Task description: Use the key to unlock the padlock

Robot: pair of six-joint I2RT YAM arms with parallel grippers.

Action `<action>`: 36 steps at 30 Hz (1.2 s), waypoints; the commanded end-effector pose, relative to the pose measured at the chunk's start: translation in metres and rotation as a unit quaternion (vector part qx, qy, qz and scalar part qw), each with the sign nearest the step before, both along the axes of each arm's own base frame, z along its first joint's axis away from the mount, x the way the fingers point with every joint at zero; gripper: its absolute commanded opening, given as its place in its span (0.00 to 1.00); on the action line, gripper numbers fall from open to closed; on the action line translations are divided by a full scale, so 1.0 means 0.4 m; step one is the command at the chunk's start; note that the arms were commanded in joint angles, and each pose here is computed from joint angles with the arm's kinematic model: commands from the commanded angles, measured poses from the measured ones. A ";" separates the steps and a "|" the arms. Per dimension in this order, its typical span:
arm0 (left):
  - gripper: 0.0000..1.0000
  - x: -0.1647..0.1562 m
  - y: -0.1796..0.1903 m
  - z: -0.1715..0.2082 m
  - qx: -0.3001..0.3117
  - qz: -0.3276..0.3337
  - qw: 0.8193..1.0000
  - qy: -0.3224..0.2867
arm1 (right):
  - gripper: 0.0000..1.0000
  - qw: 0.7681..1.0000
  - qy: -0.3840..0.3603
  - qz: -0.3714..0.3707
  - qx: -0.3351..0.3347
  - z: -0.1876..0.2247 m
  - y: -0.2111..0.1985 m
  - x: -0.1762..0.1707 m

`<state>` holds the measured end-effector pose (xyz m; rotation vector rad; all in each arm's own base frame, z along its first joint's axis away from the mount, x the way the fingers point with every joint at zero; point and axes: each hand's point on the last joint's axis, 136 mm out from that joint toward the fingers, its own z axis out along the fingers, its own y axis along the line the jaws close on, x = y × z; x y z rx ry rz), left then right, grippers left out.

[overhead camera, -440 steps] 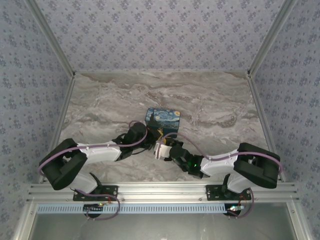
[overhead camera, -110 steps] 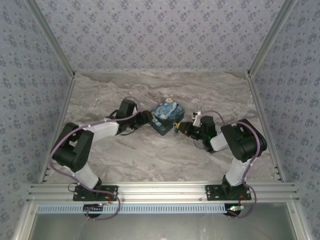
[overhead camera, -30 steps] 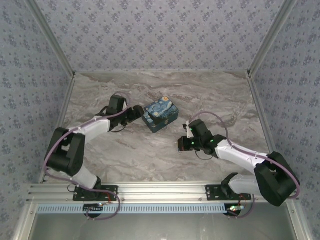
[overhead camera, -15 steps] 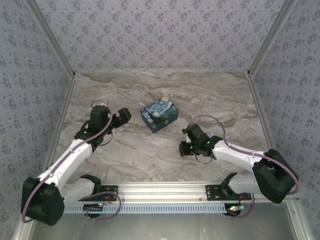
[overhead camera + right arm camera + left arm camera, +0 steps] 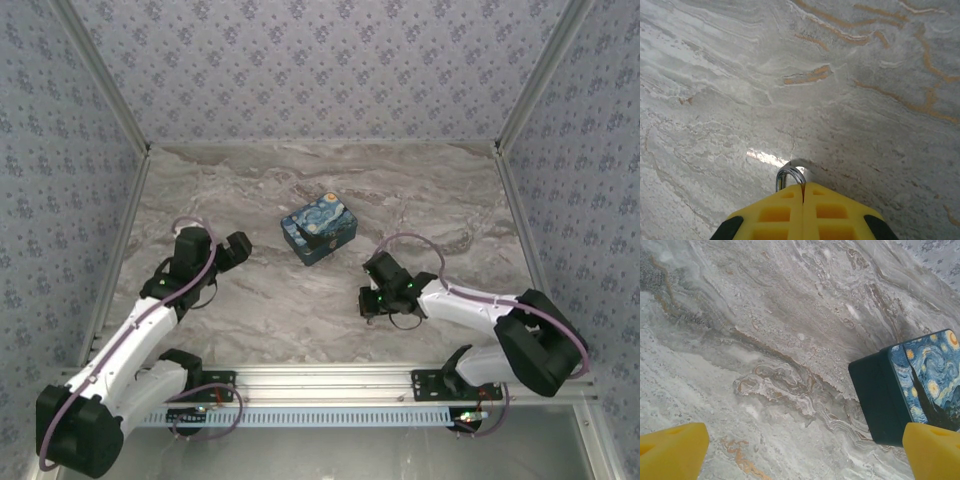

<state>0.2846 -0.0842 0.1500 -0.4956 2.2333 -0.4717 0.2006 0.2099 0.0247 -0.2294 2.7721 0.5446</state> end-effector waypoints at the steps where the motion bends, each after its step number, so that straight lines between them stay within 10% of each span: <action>1: 0.99 -0.013 0.017 -0.021 0.010 0.008 1.000 0.010 | 0.02 1.000 0.001 -0.005 -0.007 -0.003 0.009 0.008; 19: 0.99 -0.017 -0.007 -0.033 -0.007 -0.011 1.000 0.024 | 0.22 0.999 -0.017 -0.029 -0.017 0.018 0.003 0.032; 36: 1.00 0.039 0.003 0.023 0.047 -0.016 0.999 0.007 | 0.55 0.983 -0.154 -0.094 -0.014 0.268 -0.130 0.187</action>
